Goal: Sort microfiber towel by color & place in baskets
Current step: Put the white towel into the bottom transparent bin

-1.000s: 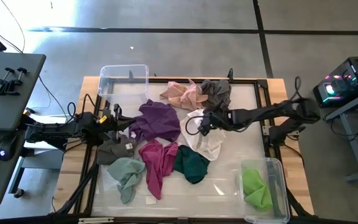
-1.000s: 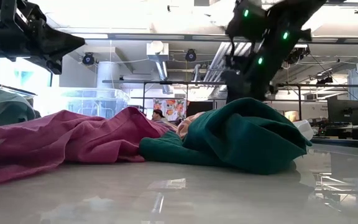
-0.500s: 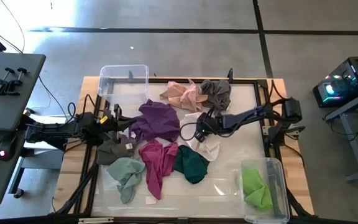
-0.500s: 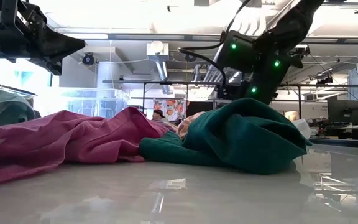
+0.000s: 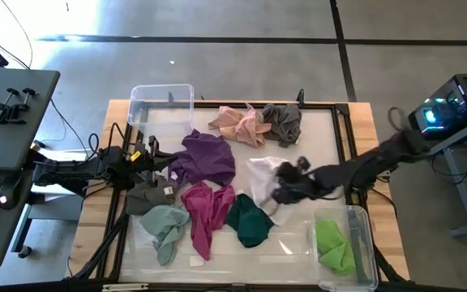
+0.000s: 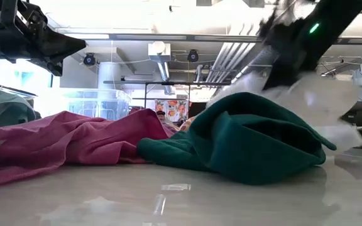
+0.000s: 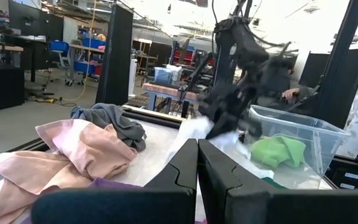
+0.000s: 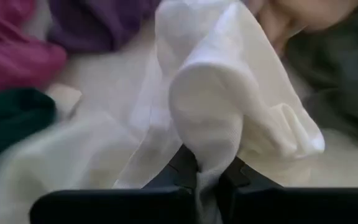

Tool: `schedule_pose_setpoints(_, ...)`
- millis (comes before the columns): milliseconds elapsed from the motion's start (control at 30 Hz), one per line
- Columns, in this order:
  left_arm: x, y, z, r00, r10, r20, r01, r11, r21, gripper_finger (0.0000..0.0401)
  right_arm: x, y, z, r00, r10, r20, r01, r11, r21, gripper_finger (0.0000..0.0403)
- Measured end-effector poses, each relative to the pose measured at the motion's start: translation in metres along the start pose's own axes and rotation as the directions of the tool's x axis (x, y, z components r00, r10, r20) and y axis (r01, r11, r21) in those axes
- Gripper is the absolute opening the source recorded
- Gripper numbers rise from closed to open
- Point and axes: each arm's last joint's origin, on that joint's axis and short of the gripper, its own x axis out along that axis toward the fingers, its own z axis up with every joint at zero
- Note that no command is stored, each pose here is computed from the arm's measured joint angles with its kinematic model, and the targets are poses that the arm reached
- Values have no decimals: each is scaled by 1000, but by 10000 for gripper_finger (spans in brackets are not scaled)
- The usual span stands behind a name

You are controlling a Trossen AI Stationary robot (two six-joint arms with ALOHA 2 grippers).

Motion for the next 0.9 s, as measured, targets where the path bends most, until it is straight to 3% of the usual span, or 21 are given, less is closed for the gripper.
schedule_pose_setpoints(100, 0, 0, 0, 1000, 0, 0, 0, 1000, 0, 0, -41, -4, 3, 994, 31, 107, -34, 999, 35, 12)
schedule_pose_setpoints(267, 0, 0, 0, 1000, 0, 0, 0, 1000, 0, 0, -102, -4, 15, 962, 134, 236, -138, 990, -1, 6)
schedule_pose_setpoints(500, 0, 0, 0, 1000, 0, 0, 0, 1000, -1, 0, -182, -9, 48, 938, 256, 236, -240, 966, -96, 6)
schedule_pose_setpoints(600, 0, 0, 0, 1000, 0, 0, 0, 1000, -6, 0, -214, -15, 62, 917, 369, 149, -354, 928, -119, 6)
schedule_pose_setpoints(700, 0, 0, 0, 1000, 0, 0, 0, 1000, -9, 0, -240, -20, 67, 856, 515, -46, -516, 846, -132, 9)
schedule_pose_setpoints(767, 0, 0, 0, 1000, 0, 0, 0, 1000, -10, 0, -252, -22, 64, 817, 556, -151, -572, 814, -100, 9)
schedule_pose_setpoints(833, 0, 0, 0, 1000, 0, -1, 0, 1000, -11, 0, -257, -26, 59, 813, 535, -231, -555, 831, -27, 8)
schedule_pose_setpoints(900, 0, 0, 0, 1000, 0, -1, 0, 1000, -18, 0, -256, -30, 50, 839, 468, -278, -482, 876, 18, 8)
